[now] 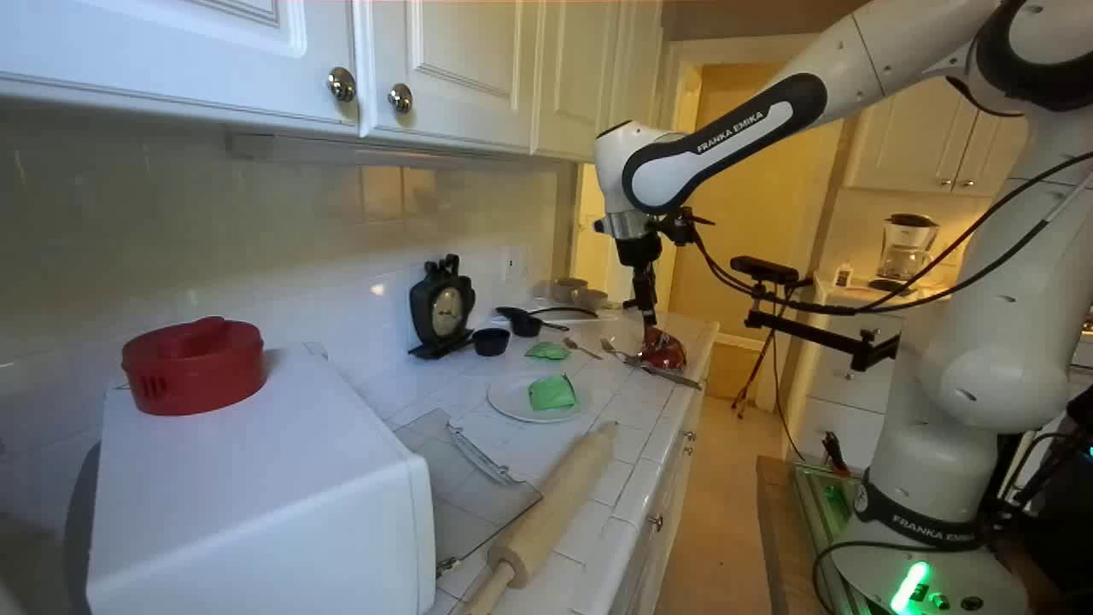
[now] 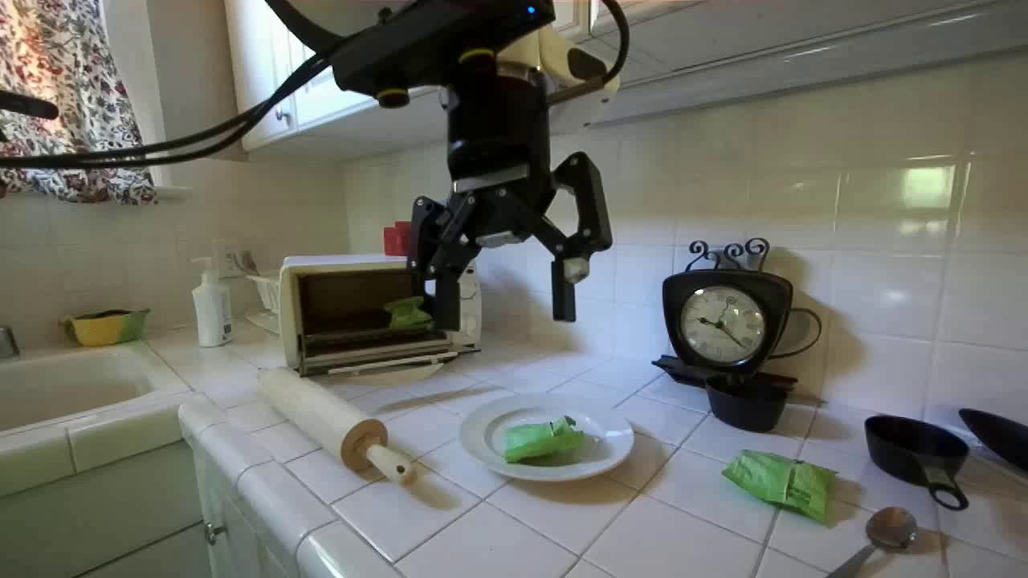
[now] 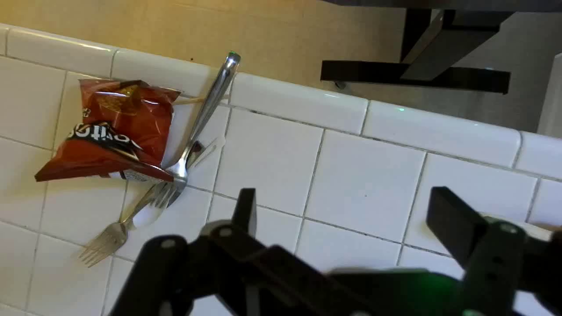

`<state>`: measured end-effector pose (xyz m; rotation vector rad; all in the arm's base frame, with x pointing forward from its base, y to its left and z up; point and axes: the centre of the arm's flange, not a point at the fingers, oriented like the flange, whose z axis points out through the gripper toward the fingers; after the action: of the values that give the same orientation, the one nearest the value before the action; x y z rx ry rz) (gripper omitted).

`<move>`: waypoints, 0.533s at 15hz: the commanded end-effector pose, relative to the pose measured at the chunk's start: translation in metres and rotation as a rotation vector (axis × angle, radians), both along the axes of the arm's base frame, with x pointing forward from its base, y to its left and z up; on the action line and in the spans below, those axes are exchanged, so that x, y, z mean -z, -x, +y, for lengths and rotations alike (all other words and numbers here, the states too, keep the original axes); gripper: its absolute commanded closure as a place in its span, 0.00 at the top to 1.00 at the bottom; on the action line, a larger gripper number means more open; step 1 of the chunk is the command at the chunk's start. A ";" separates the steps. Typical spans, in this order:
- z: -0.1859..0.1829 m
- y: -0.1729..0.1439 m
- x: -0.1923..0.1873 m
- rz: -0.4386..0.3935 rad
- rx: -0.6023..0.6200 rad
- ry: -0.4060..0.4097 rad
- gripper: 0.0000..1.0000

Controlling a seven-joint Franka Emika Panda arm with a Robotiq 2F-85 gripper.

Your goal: Move the rolling pin to the right

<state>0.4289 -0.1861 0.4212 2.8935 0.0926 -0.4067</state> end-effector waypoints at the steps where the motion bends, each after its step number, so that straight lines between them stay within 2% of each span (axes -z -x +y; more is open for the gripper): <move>1: 0.000 0.000 0.000 0.000 0.000 0.000 1.00; 6: 0.000 0.000 0.000 0.000 0.000 0.000 1.00; 8: 0.001 0.002 -0.002 0.027 -0.144 0.086 1.00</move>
<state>0.4295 -0.1860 0.4216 2.8790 0.1151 -0.4082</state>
